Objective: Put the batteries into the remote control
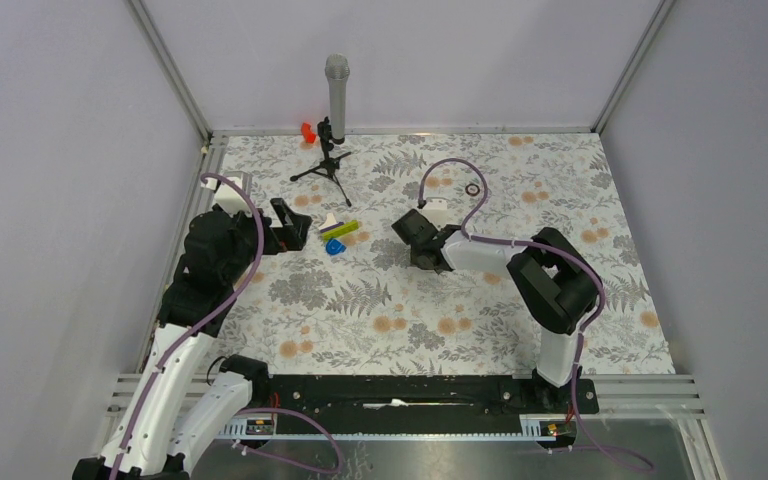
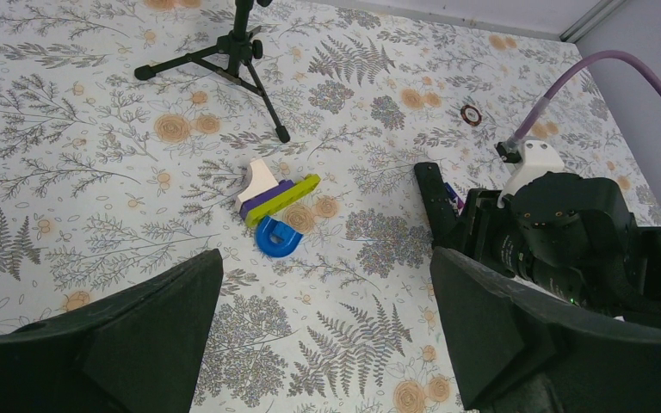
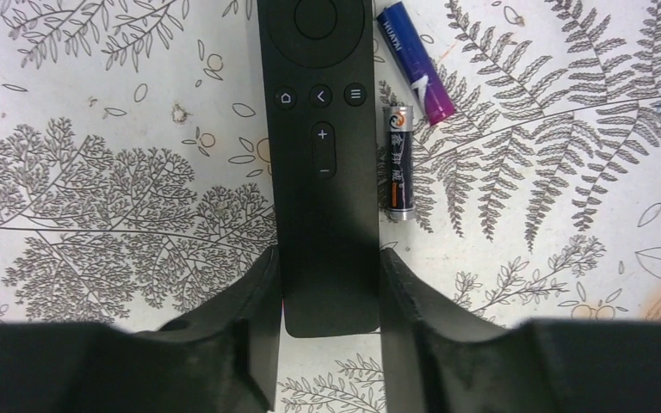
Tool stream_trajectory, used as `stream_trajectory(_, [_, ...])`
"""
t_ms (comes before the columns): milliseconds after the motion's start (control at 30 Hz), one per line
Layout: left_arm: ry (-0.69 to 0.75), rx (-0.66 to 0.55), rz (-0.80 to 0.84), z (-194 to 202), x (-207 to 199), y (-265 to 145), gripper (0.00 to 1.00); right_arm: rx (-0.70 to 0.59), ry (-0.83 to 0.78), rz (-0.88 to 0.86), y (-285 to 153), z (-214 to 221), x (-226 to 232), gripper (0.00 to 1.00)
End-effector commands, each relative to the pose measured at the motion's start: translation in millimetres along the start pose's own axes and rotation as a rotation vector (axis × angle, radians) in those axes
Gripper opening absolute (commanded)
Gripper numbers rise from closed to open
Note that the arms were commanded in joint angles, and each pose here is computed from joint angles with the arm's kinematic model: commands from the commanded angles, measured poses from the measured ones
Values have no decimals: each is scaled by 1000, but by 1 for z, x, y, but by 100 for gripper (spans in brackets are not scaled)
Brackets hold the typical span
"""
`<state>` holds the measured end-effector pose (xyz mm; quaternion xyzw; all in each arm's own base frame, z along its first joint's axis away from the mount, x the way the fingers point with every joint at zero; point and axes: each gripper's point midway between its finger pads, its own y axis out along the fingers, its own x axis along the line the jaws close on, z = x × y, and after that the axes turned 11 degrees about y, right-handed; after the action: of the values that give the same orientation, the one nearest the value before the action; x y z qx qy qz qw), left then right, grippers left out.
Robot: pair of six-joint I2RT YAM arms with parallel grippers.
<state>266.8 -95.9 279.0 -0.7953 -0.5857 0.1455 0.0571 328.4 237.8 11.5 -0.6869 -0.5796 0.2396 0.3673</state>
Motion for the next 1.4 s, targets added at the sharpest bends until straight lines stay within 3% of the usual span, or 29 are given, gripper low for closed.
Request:
stream_trajectory(0, [7, -77, 11, -16, -2, -3, 99, 1, -6, -116, -8, -5, 24, 27])
stream_trajectory(200, [-4, -51, 49, -11, -9, -4, 99, 23, -62, -383, -53, -23, 66, 25])
stream_trajectory(467, [-103, 21, 176, 1, -34, 1, 99, 3, 6, -835, -156, -53, 112, 24])
stream_trajectory(667, [-246, 51, 403, -5, -75, 2, 99, 90, 84, -1205, -235, -49, 133, 22])
stream_trajectory(900, [-305, 13, 709, -21, -118, -17, 99, 212, 159, -1530, -309, -53, 141, 22])
stream_trajectory(1067, [-360, 50, 795, -25, -130, -28, 99, 284, 208, -1667, -351, -63, 139, 22])
stream_trajectory(1367, [-496, 1, 911, -55, -144, -41, 93, 364, 206, -1750, -379, -66, 137, 22])
